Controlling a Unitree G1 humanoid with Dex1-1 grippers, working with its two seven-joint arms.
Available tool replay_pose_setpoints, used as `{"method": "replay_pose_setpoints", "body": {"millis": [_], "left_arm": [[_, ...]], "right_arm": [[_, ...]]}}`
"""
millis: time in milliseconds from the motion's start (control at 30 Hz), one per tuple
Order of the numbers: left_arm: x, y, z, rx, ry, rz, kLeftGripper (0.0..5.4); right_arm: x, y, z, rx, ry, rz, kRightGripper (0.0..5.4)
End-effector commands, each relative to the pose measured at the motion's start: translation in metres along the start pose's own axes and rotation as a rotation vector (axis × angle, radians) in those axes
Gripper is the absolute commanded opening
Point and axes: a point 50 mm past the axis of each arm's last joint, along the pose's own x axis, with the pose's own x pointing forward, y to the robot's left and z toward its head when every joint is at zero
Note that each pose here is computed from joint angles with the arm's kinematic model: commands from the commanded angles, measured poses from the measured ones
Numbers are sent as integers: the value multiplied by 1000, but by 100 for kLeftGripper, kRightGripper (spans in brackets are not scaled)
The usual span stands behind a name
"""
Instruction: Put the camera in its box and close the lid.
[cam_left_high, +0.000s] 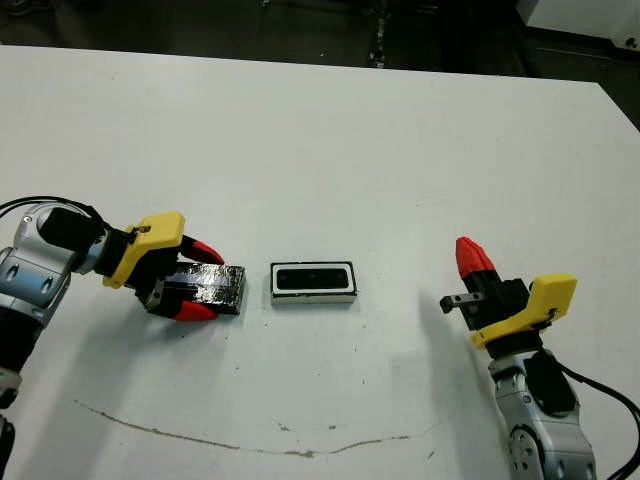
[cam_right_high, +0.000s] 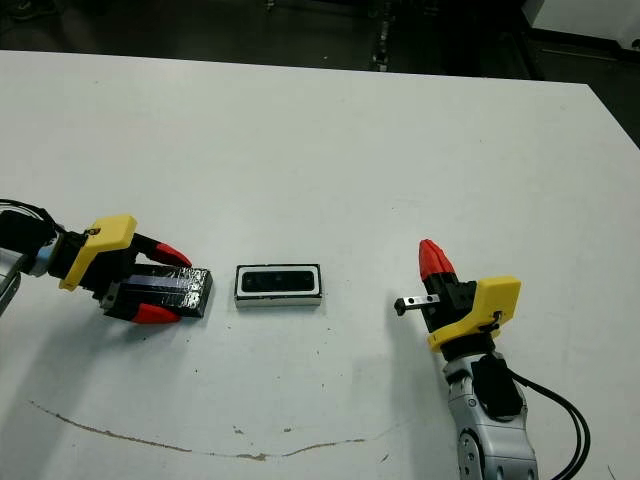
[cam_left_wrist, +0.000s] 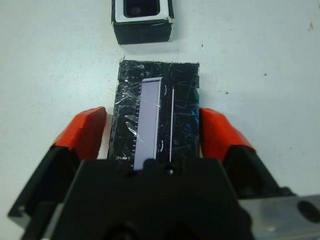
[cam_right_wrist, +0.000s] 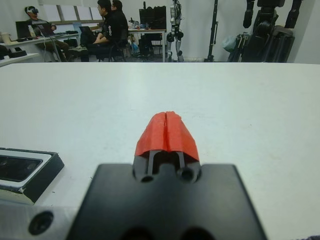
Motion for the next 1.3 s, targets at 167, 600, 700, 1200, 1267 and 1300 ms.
{"method": "replay_pose_setpoints", "body": {"millis": [167,600,700,1200,1267,1300], "left_arm": [[7,-8,-10,-81,16,-17,317],[8,-8,-2,-76,-99,122,317],[10,-7,4,-85,-235,241,317],[53,1,30,-126,-507,231,317],[60,1,30,-120,-512,215,317],[63,1,30,-120,-511,205,317]], "right_arm": [[-3,-1,-4,-16,27,-9,0],[-3,1,-4,8,42,2,0],[-3,1,-4,12,42,8,0],[-3,3,-6,24,62,9,0],[-3,3,-6,20,61,11,0],[-3,3,-6,19,59,13,0]]}}
